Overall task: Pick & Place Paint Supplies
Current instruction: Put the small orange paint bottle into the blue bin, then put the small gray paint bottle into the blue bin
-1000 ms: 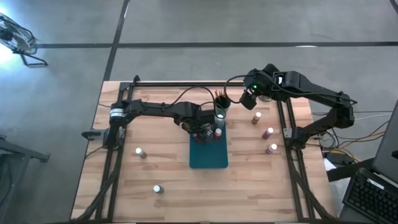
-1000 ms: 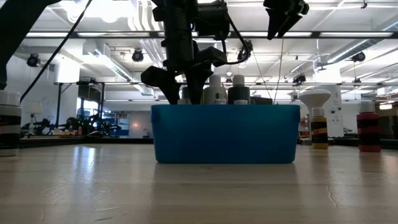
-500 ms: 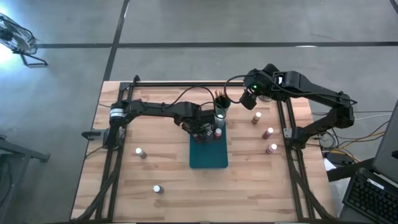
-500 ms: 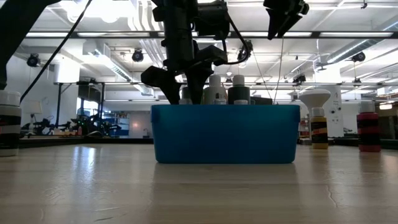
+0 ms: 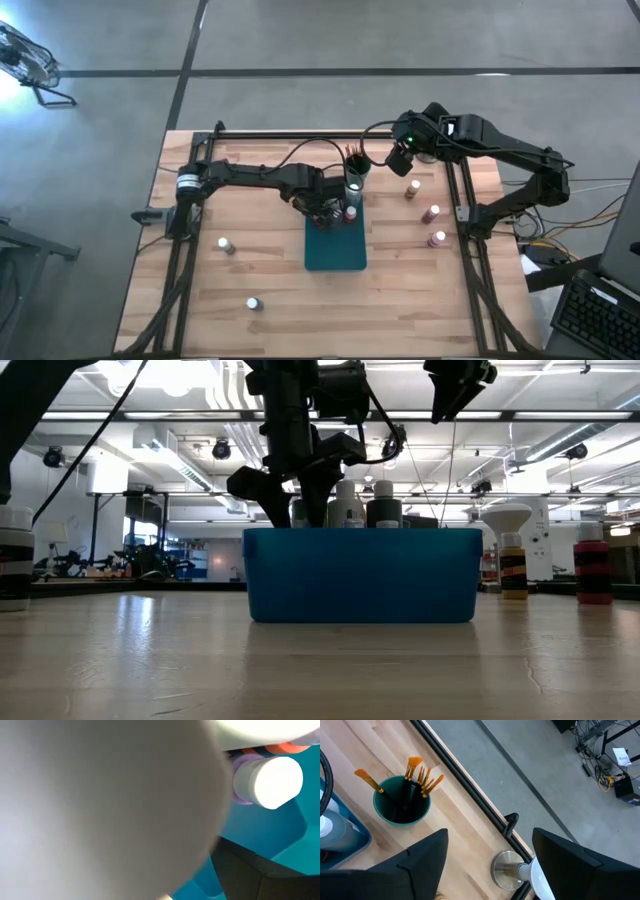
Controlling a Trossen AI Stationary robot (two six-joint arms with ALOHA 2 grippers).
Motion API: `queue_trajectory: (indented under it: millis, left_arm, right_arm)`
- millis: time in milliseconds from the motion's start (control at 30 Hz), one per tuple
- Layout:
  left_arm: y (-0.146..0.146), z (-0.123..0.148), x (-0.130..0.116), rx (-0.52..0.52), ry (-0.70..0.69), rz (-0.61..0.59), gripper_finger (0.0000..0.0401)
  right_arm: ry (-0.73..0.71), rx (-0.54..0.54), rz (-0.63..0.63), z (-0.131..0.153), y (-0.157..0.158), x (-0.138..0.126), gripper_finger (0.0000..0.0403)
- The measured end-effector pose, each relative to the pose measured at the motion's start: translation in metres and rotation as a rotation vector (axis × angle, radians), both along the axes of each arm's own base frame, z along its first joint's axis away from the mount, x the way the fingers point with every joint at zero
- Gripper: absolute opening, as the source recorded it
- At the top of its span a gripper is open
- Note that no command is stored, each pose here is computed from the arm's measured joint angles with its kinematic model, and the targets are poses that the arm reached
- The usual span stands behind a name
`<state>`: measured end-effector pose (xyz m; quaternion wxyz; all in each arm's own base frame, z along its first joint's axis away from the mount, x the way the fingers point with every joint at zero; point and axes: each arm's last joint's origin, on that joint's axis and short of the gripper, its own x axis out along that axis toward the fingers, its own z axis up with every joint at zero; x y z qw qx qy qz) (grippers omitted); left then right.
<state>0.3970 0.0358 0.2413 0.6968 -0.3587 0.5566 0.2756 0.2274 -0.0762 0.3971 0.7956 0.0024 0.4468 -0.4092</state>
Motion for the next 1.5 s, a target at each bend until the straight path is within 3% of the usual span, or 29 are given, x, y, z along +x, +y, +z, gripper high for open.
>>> queue_trajectory:
  millis: [533,967,1133,1500]
  left_arm:
    - [-0.002,0.002,-0.001,-0.100,-0.006,-0.023,0.0232]
    - [-0.001,0.017,0.001,-0.093,-0.034,-0.042,0.0232]
    - [-0.001,0.021,0.002,-0.091,-0.037,-0.046,0.0232]
    - [-0.004,0.033,-0.017,-0.098,0.131,-0.070,0.0232]
  right_arm:
    - [0.000,0.000,0.000,0.000,0.000,0.000,0.0250]
    - [0.000,0.000,0.000,0.000,0.000,0.000,0.0230]
    - [0.000,0.000,0.000,0.000,0.000,0.000,0.0238]
    - [0.000,0.000,0.000,0.000,0.000,0.000,0.0275]
